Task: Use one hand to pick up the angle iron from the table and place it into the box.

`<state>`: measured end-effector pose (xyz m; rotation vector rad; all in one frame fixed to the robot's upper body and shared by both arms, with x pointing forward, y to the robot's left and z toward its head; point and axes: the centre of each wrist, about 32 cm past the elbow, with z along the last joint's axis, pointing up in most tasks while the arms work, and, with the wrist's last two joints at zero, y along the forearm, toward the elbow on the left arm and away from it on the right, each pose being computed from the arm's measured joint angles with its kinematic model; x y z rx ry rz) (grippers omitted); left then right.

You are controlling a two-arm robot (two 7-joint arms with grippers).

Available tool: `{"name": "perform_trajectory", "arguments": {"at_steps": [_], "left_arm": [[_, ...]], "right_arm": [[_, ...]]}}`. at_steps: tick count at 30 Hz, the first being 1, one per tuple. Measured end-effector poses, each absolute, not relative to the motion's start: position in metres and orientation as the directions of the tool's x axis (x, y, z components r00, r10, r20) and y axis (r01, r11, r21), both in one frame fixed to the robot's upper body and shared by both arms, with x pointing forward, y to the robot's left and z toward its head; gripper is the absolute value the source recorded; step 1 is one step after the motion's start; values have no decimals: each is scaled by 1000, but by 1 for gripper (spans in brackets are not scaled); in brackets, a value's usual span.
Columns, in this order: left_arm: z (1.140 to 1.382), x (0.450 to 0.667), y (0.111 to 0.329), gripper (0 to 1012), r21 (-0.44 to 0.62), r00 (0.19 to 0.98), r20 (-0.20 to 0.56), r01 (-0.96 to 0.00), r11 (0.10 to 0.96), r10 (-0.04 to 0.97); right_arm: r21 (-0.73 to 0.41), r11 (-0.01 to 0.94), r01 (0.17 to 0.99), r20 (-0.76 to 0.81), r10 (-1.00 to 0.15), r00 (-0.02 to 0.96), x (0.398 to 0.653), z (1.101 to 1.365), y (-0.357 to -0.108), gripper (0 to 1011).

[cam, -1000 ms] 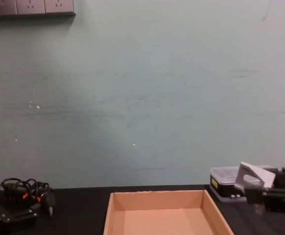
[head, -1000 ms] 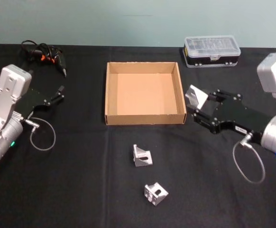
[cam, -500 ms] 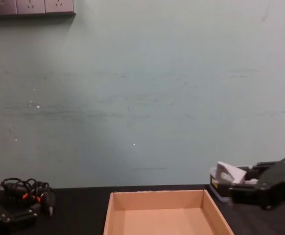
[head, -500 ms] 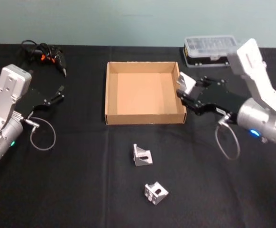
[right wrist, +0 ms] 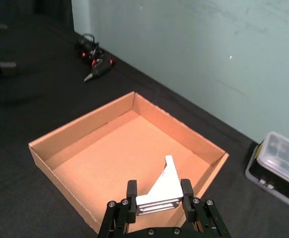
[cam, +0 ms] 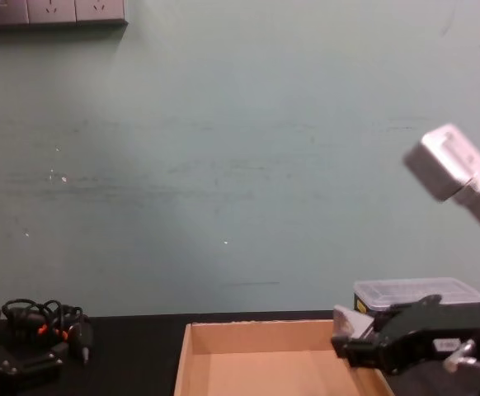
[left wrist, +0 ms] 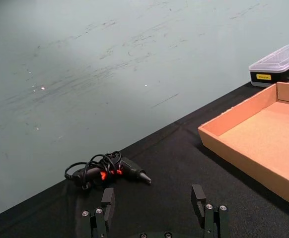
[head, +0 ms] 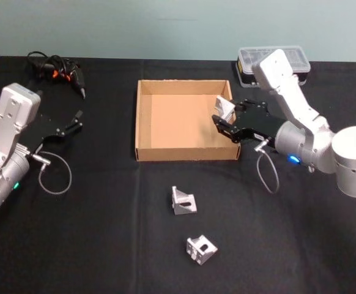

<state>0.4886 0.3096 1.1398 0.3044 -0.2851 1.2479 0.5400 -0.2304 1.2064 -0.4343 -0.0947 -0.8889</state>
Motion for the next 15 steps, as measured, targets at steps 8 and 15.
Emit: {"name": "perform_trajectory", "arguments": {"at_steps": [8, 15], "left_arm": [[1140, 489, 310, 1011, 70, 292, 374, -955, 287, 880], [1140, 489, 310, 1011, 70, 292, 374, -955, 287, 880]], "right_arm": [[-365, 547, 753, 256, -719, 646, 553, 1194, -221, 533], [-381, 548, 745, 225, -726, 650, 558, 1187, -219, 533]]}}
